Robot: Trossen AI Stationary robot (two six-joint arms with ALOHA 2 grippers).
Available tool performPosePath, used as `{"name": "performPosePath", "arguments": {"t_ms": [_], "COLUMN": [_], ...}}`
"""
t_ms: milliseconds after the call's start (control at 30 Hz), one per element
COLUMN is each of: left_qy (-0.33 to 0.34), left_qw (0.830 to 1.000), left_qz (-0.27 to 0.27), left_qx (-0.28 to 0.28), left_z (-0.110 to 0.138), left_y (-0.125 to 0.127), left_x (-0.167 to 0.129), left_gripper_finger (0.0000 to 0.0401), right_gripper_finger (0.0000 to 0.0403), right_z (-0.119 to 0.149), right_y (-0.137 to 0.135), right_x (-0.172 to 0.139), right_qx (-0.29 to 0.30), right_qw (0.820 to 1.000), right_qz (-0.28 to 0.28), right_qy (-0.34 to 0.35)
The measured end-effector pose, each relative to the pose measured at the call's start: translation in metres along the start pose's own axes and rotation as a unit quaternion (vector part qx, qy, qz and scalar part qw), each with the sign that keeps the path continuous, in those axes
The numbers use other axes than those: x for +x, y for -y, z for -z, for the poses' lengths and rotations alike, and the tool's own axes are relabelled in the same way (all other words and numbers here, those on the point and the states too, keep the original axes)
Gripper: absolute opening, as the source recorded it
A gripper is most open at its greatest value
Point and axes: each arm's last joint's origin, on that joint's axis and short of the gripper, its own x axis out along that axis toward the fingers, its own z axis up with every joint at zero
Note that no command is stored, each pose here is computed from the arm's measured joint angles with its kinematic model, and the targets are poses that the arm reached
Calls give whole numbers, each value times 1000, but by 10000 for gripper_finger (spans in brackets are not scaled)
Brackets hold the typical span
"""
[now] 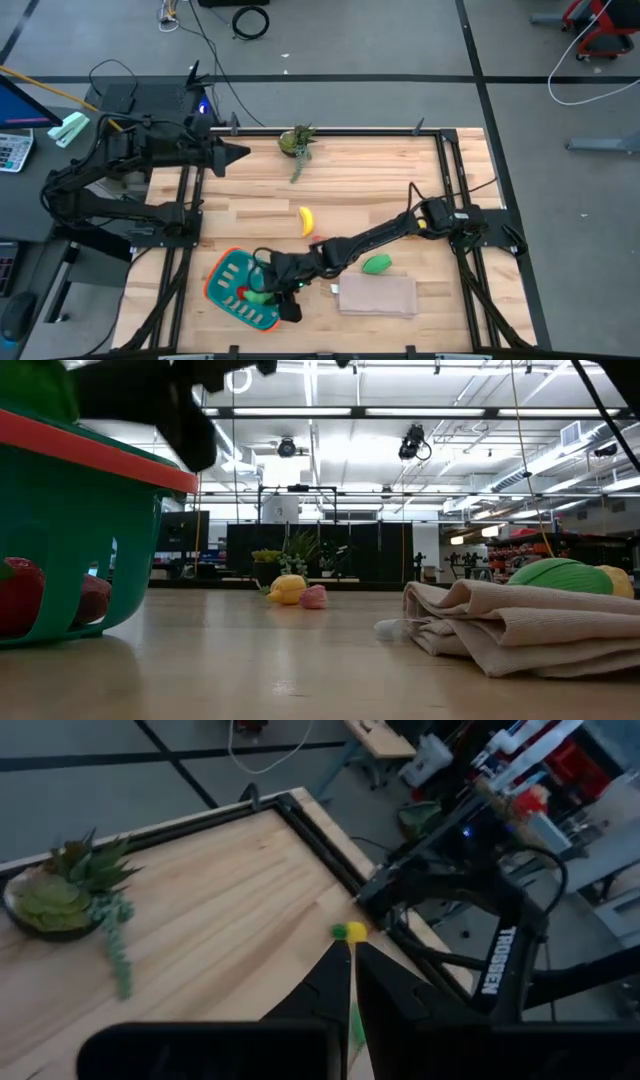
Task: Pick and placing Produce into tupperware
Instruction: Put the green pea into the blue basket
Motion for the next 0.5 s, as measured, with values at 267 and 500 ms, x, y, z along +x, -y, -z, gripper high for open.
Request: {"name": "performPosePath", "arguments": {"t_ms": [267,500], "left_qy": [-15,-14], "left_qw": [1000,1000], "left_qz": [-10,-10], "left_qx": [12,13], "left_z": [3,3], "left_y": [-2,-2], "left_x": [0,0], "left_gripper_finger": [26,18], "right_gripper_finger": [133,135], "right_z": [18,23], "right_y": [2,6], "right_x": [18,23], "right_qx": [-5,-18], "right_qw": [1000,1000], "right_qz": [2,7], "right_qy": [-9,-17]}}
